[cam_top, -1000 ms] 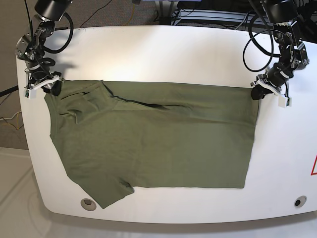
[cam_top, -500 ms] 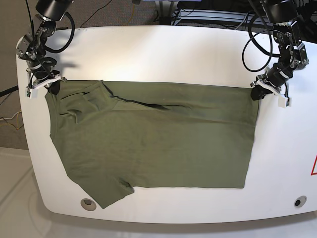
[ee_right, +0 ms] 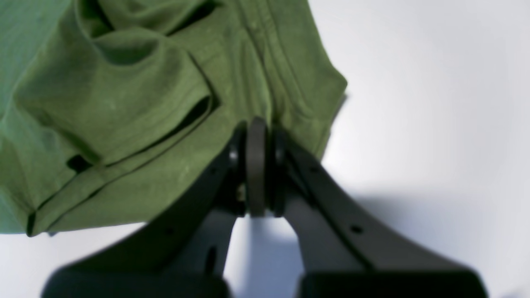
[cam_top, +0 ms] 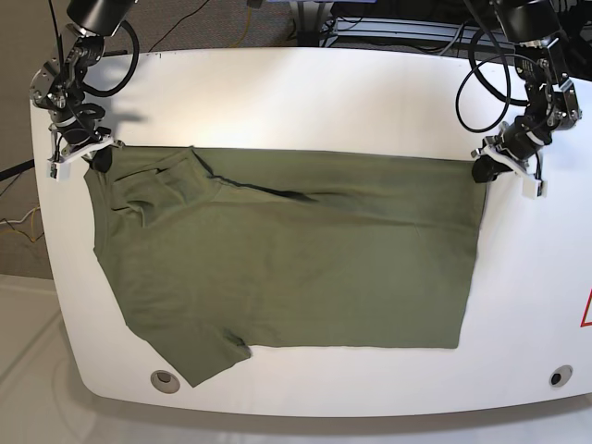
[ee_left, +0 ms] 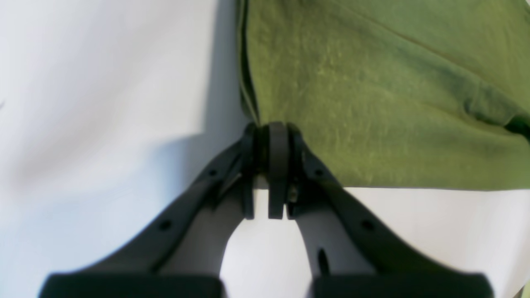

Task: Fold the T-shirt properly
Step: 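Drag the green shirt toward the robot base with both grippers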

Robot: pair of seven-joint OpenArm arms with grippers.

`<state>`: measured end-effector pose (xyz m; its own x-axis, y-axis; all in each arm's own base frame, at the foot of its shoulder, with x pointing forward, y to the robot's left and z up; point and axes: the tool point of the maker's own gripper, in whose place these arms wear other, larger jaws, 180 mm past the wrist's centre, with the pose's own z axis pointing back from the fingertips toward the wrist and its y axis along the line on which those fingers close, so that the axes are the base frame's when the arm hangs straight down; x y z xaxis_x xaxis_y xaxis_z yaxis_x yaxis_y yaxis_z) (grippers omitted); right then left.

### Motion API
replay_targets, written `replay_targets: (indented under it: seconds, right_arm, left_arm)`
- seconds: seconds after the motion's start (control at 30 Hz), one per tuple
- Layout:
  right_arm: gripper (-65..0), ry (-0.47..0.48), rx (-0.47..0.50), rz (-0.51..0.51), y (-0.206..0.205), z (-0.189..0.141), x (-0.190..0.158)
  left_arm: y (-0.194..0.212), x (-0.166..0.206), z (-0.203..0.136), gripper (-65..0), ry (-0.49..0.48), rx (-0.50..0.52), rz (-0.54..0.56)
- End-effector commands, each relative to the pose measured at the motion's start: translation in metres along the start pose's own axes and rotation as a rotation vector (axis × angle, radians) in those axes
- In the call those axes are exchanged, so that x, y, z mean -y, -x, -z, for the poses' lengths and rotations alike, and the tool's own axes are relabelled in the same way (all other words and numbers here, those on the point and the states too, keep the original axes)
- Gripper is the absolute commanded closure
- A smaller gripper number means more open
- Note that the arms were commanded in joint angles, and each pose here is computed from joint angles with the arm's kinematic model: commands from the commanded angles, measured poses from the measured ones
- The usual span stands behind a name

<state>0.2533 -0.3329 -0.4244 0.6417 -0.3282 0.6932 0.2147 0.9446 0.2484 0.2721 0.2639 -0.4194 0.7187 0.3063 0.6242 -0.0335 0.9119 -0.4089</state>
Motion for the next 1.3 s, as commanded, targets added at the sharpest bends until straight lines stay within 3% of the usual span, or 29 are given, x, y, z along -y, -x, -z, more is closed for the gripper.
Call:
replay_targets:
  seconds: [0.0, 0.67, 1.27]
  right_arm:
    - [0.0, 0.012, -0.005, -0.028, -0.001, -0.008, 0.006]
    - [0.0, 0.053, -0.063, -0.142, 0.032, -0.06, 0.008]
    - [0.0, 0.082, -0.169, -0.119, 0.086, -0.089, 0.019]
  left_arm:
    - [0.003, -0.013, -0.015, 0.0, -0.041, -0.02, 0.044]
    - [0.036, -0.02, -0.058, 0.0, -0.1, -0.088, 0.122]
    - [0.068, -0.022, -0.091, 0.0, -0.142, -0.17, 0.171]
